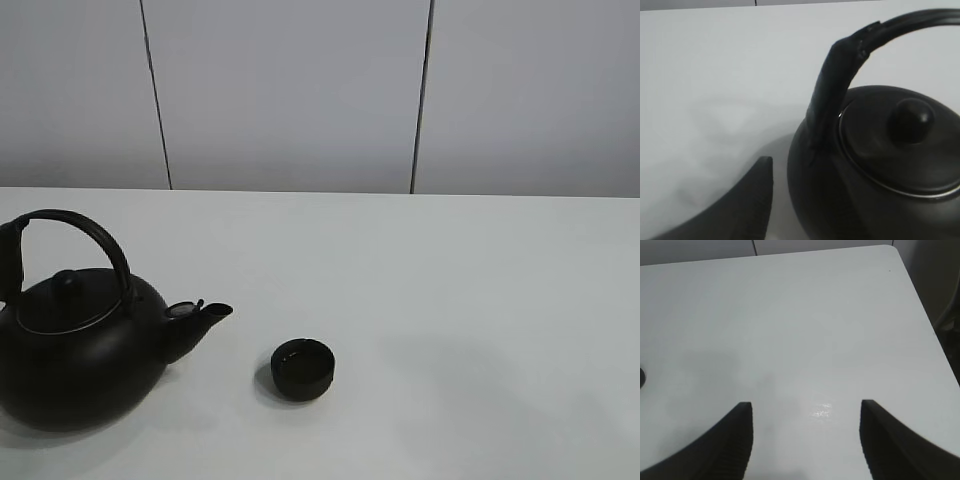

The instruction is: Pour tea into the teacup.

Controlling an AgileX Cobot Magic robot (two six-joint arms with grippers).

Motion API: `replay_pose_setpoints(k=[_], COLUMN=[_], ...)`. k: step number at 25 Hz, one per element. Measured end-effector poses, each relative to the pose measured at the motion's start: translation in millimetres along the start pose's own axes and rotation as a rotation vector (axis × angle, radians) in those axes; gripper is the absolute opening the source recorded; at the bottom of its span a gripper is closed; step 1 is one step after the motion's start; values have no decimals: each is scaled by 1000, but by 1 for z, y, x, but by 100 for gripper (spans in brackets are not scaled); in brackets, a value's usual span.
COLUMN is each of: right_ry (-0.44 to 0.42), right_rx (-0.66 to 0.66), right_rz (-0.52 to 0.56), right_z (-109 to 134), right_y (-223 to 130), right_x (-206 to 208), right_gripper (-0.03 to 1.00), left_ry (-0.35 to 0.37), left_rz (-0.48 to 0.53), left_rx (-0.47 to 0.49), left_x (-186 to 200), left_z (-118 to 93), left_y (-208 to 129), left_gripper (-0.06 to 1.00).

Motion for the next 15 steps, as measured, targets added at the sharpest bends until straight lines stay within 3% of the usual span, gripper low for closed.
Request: replay_pose_setpoints(k=[8,15], right_ry=[0,0], right_rx=[0,0], right_rz=[0,0], right_z=[0,0], right_y=[0,0], right_x=[0,0], right_gripper=[43,43], left_ry=[119,152], left_rz=[-72,-89], left_rx=[30,-11], left_x=[7,4], left_z=[12,15], left_y=[12,17], left_gripper=[27,27])
Point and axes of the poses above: a point on each arm's last joint axis where the gripper is mounted, x pointing back along that axis away from the gripper, z along the wrist's bending axis when the last joint is at zero, y = z × x, the point moved 1 cm from there along -x, pointing out along that axis toward the gripper, and after that the axes turned 4 degrees about x, right-handed, at the moved point
